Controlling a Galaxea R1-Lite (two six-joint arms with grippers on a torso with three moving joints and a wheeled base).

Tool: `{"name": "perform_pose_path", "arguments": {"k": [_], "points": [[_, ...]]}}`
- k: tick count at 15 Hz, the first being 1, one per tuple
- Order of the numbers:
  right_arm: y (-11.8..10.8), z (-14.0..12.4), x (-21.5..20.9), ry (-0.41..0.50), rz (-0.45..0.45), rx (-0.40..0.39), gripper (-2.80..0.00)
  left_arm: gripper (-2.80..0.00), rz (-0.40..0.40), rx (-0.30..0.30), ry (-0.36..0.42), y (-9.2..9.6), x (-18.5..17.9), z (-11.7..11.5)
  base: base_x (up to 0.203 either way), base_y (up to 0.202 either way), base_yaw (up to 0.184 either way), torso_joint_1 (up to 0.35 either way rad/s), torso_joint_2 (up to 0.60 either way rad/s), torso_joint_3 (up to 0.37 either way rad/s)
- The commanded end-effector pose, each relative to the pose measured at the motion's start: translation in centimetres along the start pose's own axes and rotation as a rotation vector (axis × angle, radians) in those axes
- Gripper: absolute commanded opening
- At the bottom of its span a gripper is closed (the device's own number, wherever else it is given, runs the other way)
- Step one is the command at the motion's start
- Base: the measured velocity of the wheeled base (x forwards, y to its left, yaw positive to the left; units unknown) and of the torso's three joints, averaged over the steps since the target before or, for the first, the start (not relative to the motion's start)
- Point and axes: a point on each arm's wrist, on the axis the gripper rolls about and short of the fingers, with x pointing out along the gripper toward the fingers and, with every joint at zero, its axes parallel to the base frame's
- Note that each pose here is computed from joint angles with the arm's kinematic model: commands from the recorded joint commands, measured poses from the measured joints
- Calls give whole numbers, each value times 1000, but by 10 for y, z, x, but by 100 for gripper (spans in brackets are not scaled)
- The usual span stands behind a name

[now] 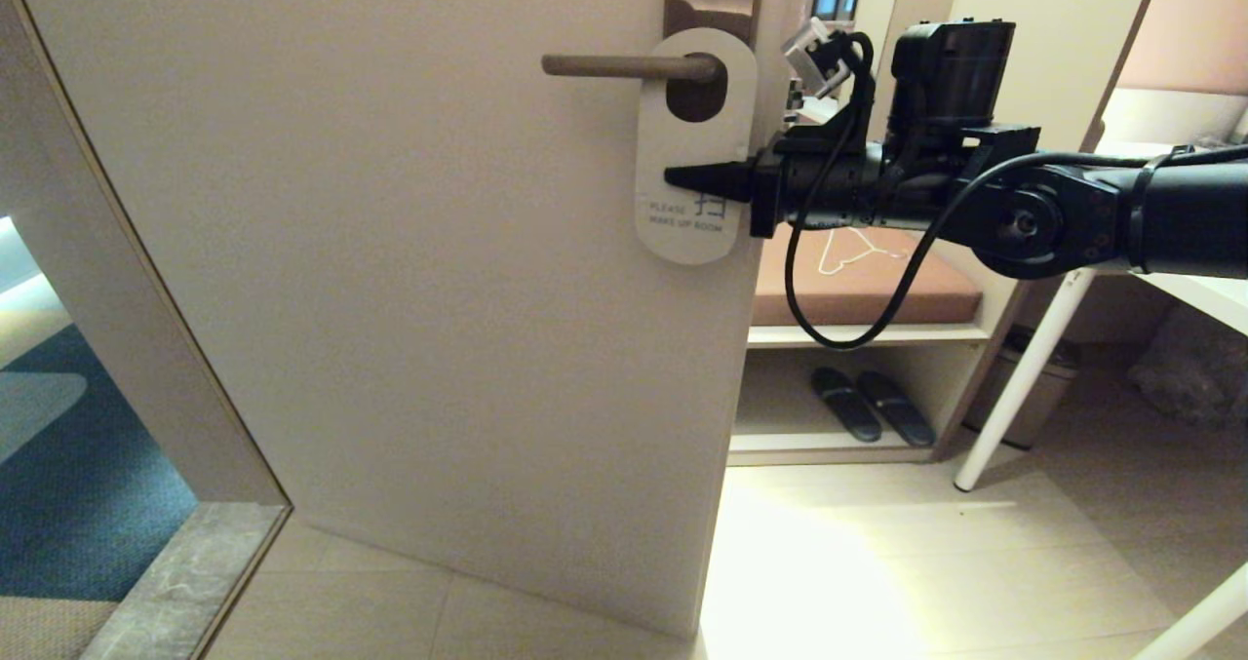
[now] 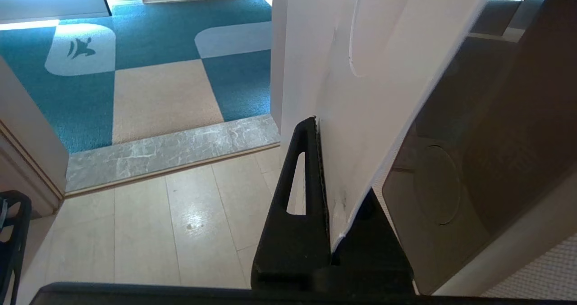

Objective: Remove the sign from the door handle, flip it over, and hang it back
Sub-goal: Take down the sign

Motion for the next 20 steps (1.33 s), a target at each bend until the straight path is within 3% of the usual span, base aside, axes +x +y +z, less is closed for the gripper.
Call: {"name": "perform_pose_path", "arguments": {"k": [1, 6, 20], "points": [[2, 2, 1, -6, 7, -6, -280, -280, 0, -1, 2, 0, 0, 0, 0, 0, 0, 0, 0, 0], [11, 6, 10, -15, 10, -59, -280, -280, 0, 0, 4, 0, 0, 0, 0, 0, 0, 0, 0, 0], [23, 21, 20, -45, -64, -80, -280, -280, 0, -1, 1, 0, 0, 0, 0, 0, 0, 0, 0, 0]]}}
